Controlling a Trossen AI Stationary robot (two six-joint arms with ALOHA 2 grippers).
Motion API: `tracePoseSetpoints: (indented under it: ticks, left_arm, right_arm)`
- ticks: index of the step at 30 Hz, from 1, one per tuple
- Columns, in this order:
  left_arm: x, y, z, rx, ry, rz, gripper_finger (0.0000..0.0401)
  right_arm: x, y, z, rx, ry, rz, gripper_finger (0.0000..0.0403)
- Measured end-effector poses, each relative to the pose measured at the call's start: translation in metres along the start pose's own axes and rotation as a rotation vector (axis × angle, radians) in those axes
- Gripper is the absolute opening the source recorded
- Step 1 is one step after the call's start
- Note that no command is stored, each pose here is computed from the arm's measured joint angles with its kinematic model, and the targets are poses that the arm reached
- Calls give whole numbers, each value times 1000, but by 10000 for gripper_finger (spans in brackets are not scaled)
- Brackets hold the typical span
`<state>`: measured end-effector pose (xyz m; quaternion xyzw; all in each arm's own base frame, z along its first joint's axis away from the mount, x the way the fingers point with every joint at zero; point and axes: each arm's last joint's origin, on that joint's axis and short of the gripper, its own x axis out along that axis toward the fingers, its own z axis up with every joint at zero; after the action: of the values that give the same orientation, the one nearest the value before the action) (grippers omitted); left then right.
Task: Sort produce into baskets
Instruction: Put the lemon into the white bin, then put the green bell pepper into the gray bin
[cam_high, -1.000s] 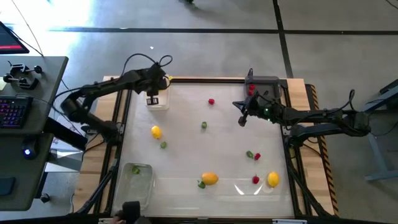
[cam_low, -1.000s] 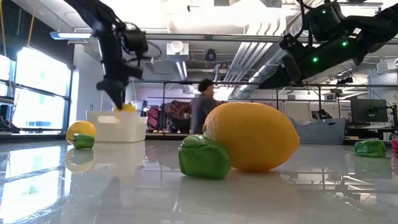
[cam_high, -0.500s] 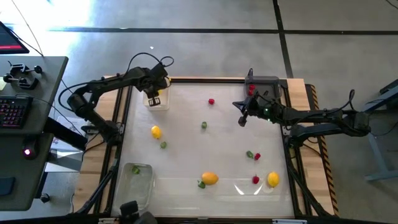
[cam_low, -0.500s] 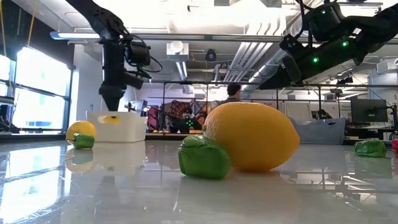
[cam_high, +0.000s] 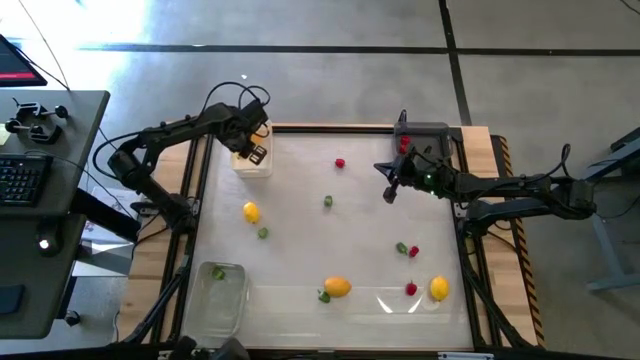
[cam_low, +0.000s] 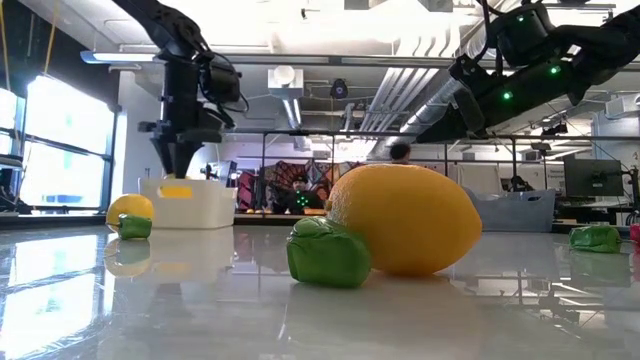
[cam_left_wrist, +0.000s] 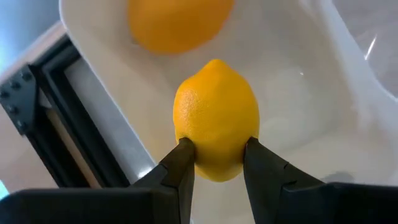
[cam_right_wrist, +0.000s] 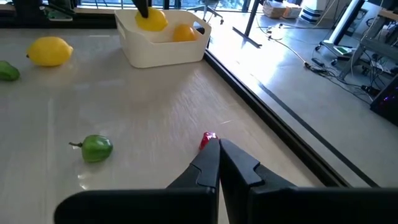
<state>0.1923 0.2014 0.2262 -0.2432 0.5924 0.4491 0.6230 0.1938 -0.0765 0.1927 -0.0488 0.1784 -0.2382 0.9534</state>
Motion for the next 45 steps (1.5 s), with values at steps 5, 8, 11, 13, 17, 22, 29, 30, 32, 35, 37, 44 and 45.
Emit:
tracePoseSetpoints:
  ticks: [5,8,11,13,17,22,29,30,32,35,37,44,45]
  left_arm:
    - [19,5,5,-93,74,17,94]
    - [39,7,11,-105,126,47,94]
    - [52,7,14,-104,156,83,94]
    - [57,7,16,-94,162,94,95]
    - [57,6,18,-58,146,135,108]
    - [40,5,25,-16,69,167,145]
    - [30,1,26,31,31,179,190]
    - [30,1,26,45,34,181,193]
    - [31,1,26,71,37,179,194]
    - [30,-1,28,141,21,170,190]
    - [30,-2,30,171,-2,164,184]
    - [28,-14,42,237,-132,21,137]
    - [28,-15,44,245,-147,13,128]
  right_arm:
    - [0,0,0,3,-1,0,1]
    - [0,0,0,4,0,0,1]
    - [0,0,0,3,0,0,1]
    - [0,0,0,0,0,0,1]
    - [0,0,0,-2,0,0,1]
    - [0,0,0,-1,0,0,1]
    - [0,0,0,-1,0,0,1]
    - [0,0,0,-1,0,0,1]
    - [0,0,0,-1,0,0,1]
    - [0,0,0,-1,0,0,1]
    - [0,0,0,-2,0,0,1]
    - [0,0,0,-2,0,0,1]
    - [0,0,0,-2,0,0,1]
